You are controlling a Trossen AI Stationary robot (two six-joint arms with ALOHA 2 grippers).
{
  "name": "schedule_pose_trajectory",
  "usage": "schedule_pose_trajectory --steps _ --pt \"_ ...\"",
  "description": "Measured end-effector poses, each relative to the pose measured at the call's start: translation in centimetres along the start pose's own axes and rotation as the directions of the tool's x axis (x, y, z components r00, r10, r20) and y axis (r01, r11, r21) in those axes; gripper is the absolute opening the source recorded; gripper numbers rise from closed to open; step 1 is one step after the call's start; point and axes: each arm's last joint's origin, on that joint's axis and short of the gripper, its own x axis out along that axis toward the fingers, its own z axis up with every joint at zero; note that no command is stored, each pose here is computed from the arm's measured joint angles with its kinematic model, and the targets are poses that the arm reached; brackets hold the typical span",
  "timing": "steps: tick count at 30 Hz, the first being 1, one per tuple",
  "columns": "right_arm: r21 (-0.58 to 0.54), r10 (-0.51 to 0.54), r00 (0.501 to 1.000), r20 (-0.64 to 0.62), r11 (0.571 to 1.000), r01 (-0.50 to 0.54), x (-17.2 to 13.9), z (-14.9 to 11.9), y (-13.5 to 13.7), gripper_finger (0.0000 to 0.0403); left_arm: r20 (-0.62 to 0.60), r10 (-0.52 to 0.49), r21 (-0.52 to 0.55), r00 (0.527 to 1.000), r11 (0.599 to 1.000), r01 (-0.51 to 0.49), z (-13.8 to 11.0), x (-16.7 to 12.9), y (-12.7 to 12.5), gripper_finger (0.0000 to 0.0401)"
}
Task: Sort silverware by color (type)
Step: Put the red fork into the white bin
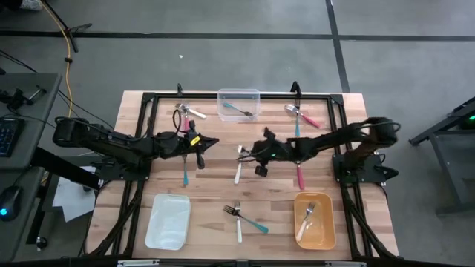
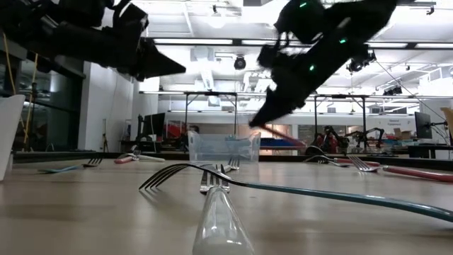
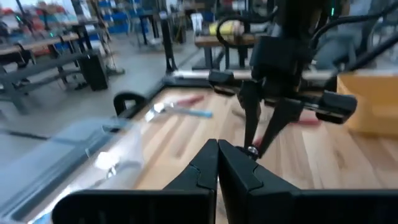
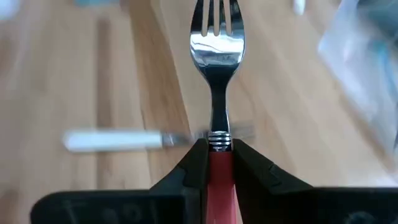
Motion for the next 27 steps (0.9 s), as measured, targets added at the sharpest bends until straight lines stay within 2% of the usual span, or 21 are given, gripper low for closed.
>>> schedule_pose_trajectory --steps 3,8,11,14,17,21,27 --pt "0.025 -0.002 0.993 0.120 1.000 -0.001 -1.8 -0.1 -1.1 0.0042 0.068 0.013 -0.035 0.998 0.999 -0.010 0.7 0.0 0.2 0.0001" --pt "0.056 0.018 0.941 0.337 0.998 -0.039 -4.8 1.5 -2.9 0.0042 0.154 0.023 -0.083 0.988 0.997 -0.010 1.6 -0.1 0.4 0.0005" --pt "0.011 0.066 0.904 0.422 0.997 -0.078 -5.8 2.3 -3.3 0.0042 0.158 0.008 -0.120 0.987 0.993 0.011 1.6 -0.1 0.4 0.0020" --pt "-0.054 0.138 0.852 0.506 0.990 -0.128 -6.2 3.1 -3.3 0.0042 0.174 -0.046 -0.156 0.984 0.985 0.074 2.0 0.2 0.2 0.0042" --pt "-0.105 0.186 0.796 0.576 0.983 -0.154 -6.3 3.7 -3.2 0.0042 0.190 -0.109 -0.138 0.976 0.981 0.137 2.7 0.9 -0.4 0.0068" --pt "-0.156 0.246 0.725 0.644 0.969 -0.191 -6.6 4.4 -3.0 0.0042 0.198 -0.139 -0.051 0.970 0.987 0.152 3.7 2.5 -1.4 0.0102" --pt "-0.165 0.256 0.713 0.653 0.967 -0.196 -6.4 4.4 -2.9 0.0042 0.235 -0.159 0.001 0.959 0.986 0.164 5.8 5.1 -2.6 0.0149"
